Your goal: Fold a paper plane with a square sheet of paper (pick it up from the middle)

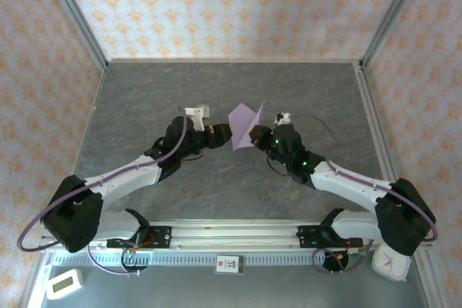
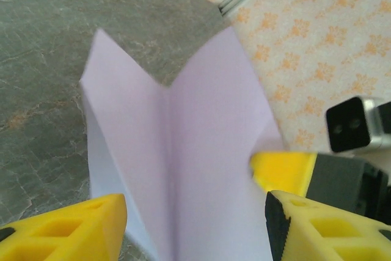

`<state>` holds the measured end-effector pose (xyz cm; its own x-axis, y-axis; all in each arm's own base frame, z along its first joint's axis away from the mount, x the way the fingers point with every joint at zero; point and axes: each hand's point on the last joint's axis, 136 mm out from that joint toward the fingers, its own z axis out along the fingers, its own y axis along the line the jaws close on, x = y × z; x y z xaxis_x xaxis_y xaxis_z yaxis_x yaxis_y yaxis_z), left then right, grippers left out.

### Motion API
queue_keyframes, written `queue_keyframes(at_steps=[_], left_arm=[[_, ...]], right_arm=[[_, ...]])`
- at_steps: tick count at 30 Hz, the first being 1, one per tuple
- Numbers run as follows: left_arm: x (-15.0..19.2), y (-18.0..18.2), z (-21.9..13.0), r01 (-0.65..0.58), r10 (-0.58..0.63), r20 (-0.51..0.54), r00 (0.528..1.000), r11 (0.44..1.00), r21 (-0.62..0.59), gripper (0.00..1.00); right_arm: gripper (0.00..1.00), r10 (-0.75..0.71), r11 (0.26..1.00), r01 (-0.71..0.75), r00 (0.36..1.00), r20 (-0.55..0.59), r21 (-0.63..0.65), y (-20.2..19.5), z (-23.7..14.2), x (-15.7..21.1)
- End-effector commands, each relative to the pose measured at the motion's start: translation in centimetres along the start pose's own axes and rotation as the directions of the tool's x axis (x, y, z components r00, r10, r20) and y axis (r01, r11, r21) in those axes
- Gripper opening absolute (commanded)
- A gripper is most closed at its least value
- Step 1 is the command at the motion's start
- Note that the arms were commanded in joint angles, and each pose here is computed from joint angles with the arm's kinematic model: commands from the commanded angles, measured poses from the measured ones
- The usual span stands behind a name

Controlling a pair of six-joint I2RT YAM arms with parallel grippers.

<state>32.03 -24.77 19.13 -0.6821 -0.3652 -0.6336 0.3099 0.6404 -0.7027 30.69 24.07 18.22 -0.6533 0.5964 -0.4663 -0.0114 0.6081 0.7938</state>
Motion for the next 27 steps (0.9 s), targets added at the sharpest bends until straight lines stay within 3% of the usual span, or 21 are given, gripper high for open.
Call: queue_keyframes(at_steps=[1, 8, 16, 27], left_arm=[[-0.9, 0.3, -0.7, 0.021, -0.02, 0.025, 0.999, 0.999, -0.029, 0.64], [-0.9, 0.2, -1.0, 0.033, -0.032, 0.034, 0.999, 0.999, -0.022, 0.64], [-0.5, 0.4, -1.0, 0.035, -0.034, 0.022, 0.999, 0.999, -0.021, 0.64], [-0.4, 0.1, -1.2, 0.05, -0.049, 0.025, 0.998, 0.999, -0.001, 0.64]], right_arm=[[0.0, -0.177, 0.947, 0.181, 0.983, -0.042, 0.266, -4.1, -1.4, -1.1], [0.0, -0.318, 0.854, 0.352, 0.936, -0.15, 0.383, -4.0, -1.3, -2.8], [0.0, -0.292, 0.85, 0.398, 0.902, -0.319, 0.346, -6.2, 0.5, 1.4], [0.0, -0.375, 0.756, 0.59, 0.746, -0.55, 0.285, -6.4, 3.7, 7.9]])
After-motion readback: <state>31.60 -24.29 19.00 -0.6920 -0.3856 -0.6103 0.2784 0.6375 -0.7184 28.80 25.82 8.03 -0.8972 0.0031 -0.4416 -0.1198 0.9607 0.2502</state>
